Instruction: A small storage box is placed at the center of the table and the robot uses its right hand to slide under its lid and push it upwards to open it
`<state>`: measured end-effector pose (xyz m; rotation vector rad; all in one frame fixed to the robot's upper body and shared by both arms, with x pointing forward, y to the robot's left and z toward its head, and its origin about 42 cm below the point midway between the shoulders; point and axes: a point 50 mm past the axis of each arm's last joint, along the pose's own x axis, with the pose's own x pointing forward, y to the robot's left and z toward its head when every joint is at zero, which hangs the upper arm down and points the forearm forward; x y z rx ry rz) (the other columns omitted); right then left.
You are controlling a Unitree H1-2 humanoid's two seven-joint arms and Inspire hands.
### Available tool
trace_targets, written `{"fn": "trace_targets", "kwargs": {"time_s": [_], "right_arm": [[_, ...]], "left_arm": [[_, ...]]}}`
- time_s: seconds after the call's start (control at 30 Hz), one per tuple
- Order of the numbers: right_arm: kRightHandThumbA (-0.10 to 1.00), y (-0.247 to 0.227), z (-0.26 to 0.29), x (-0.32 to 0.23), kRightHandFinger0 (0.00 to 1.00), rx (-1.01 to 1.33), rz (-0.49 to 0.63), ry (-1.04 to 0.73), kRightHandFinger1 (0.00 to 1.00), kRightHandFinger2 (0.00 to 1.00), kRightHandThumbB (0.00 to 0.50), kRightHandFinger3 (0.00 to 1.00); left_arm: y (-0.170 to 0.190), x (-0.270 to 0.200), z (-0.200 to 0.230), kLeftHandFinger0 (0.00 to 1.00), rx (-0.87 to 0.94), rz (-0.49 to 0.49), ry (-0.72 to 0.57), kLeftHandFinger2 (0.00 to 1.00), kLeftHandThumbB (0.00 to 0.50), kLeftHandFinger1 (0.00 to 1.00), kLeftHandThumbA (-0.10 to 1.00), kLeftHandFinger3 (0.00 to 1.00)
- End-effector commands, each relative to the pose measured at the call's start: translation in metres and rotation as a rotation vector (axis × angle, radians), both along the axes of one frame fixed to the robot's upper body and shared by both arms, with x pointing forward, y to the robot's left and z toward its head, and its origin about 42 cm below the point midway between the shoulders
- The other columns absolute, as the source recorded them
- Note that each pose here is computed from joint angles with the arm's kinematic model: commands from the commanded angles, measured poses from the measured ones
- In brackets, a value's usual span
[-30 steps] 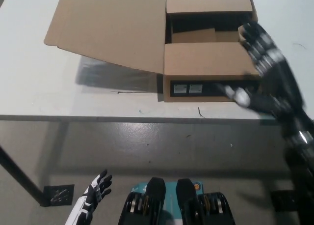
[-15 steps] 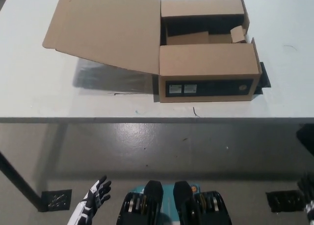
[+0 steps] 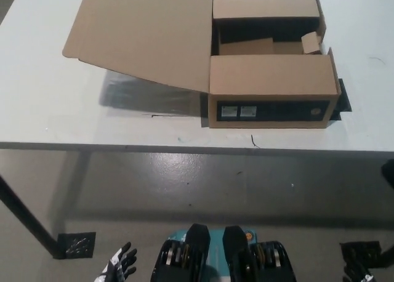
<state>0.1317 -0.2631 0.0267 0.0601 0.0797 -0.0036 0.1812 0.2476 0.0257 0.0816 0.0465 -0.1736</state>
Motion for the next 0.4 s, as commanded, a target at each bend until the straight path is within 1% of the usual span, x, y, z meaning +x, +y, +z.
{"fn": "trace_targets", "kwargs": {"time_s": [0.0, 0.1, 0.17, 0.2, 0.27, 0.37], "right_arm": [[1.00, 0.000, 0.001, -0.018, 1.00, -0.049, 0.010, -0.066, 1.00, 1.00, 0.285, 1.00], [1.00, 0.000, -0.001, -0.015, 1.00, -0.028, 0.000, -0.068, 1.00, 1.00, 0.283, 1.00], [1.00, 0.000, 0.000, -0.015, 1.00, -0.031, -0.005, -0.072, 1.00, 1.00, 0.294, 1.00], [1.00, 0.002, 0.001, -0.003, 1.00, -0.032, -0.006, -0.093, 1.00, 1.00, 0.302, 1.00], [1.00, 0.003, 0.003, 0.009, 1.00, -0.042, -0.002, -0.107, 1.00, 1.00, 0.302, 1.00], [1.00, 0.003, 0.007, 0.018, 1.00, -0.053, 0.006, -0.122, 1.00, 1.00, 0.302, 1.00]], "left_arm": [[0.001, -0.016, 0.001, 1.00, 0.020, 0.000, -0.039, 1.00, 0.328, 1.00, 1.00, 1.00], [0.002, -0.015, 0.002, 1.00, 0.029, -0.001, -0.042, 1.00, 0.327, 1.00, 1.00, 1.00], [0.002, -0.015, 0.002, 1.00, 0.024, 0.001, -0.038, 1.00, 0.330, 1.00, 1.00, 1.00], [0.004, -0.004, 0.006, 1.00, 0.028, 0.005, -0.055, 1.00, 0.334, 1.00, 1.00, 1.00], [0.005, 0.006, 0.010, 1.00, 0.029, 0.008, -0.073, 1.00, 0.325, 1.00, 1.00, 1.00], [0.007, 0.015, 0.013, 1.00, 0.029, 0.010, -0.085, 1.00, 0.331, 1.00, 1.00, 1.00]]}}
